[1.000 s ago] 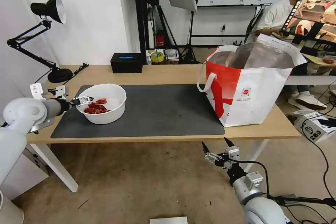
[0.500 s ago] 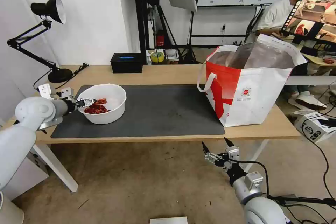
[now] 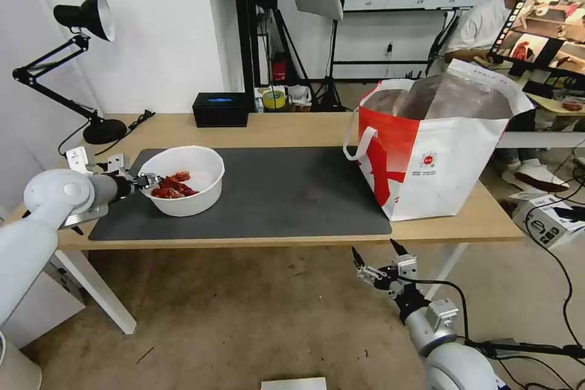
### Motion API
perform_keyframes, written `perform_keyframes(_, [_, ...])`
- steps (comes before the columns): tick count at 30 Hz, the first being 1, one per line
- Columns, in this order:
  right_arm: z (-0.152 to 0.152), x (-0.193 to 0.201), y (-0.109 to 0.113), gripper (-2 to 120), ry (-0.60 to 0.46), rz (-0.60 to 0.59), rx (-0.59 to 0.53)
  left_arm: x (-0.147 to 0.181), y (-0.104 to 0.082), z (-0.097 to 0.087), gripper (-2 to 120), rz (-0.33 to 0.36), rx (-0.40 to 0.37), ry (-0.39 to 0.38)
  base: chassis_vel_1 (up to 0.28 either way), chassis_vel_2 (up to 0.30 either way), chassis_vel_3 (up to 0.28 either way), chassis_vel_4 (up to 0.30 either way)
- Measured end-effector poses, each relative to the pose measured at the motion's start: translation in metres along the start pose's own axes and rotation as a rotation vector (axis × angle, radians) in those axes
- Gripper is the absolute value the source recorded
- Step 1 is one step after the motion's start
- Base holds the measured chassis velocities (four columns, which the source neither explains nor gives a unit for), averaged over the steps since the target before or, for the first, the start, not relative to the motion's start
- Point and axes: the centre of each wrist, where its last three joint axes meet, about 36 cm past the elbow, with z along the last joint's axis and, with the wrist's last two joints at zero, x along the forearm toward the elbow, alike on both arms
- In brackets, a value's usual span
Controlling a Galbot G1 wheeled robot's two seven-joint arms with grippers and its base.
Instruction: Pick up the trash from the table and place it into the takeout bag.
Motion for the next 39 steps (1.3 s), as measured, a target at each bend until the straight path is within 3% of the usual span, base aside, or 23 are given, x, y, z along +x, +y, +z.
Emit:
perform_keyframes(5, [0.000,0.000,0.000,100,0.000,0.000,0.000,0.002,-0.001,0.000,11,0.004,-0.008,-0.001,0.000,0.000,0.000,0.000])
perform_keyframes(7, [0.000,0.000,0.000,100,0.000,0.000,0.000,0.002,-0.003,0.001,0,0.016,-0.013,0.001,0.000,0.000,0.000,0.000])
perform_keyframes(16, [0.000,0.000,0.000,100,0.000,0.000,0.000,0.005,-0.006,0.005,0,0.034,-0.021,0.003,0.000,0.000,0.000,0.000])
perform_keyframes(24, [0.000,0.000,0.000,100,0.000,0.000,0.000,0.029,-0.020,-0.014,0,0.098,-0.025,-0.047,0.000,0.000,0.000,0.000])
perform_keyframes(28, [0.000,0.000,0.000,100,0.000,0.000,0.000,0.045,-0.037,-0.036,0,0.153,-0.027,-0.096,0.000,0.000,0.000,0.000])
perform_keyframes(33, [0.000,0.000,0.000,100,0.000,0.000,0.000,0.052,-0.057,-0.047,0,0.192,-0.053,-0.118,0.000,0.000,0.000,0.000])
perform_keyframes(35, [0.000,0.000,0.000,100,0.000,0.000,0.000,0.057,-0.078,-0.056,0,0.235,-0.067,-0.141,0.000,0.000,0.000,0.000])
perform_keyframes(36, [0.000,0.000,0.000,100,0.000,0.000,0.000,0.057,-0.078,-0.056,0,0.235,-0.067,-0.141,0.000,0.000,0.000,0.000])
perform_keyframes(39, [0.000,0.000,0.000,100,0.000,0.000,0.000,0.059,-0.118,-0.071,0,0.313,-0.095,-0.163,0.000,0.000,0.000,0.000])
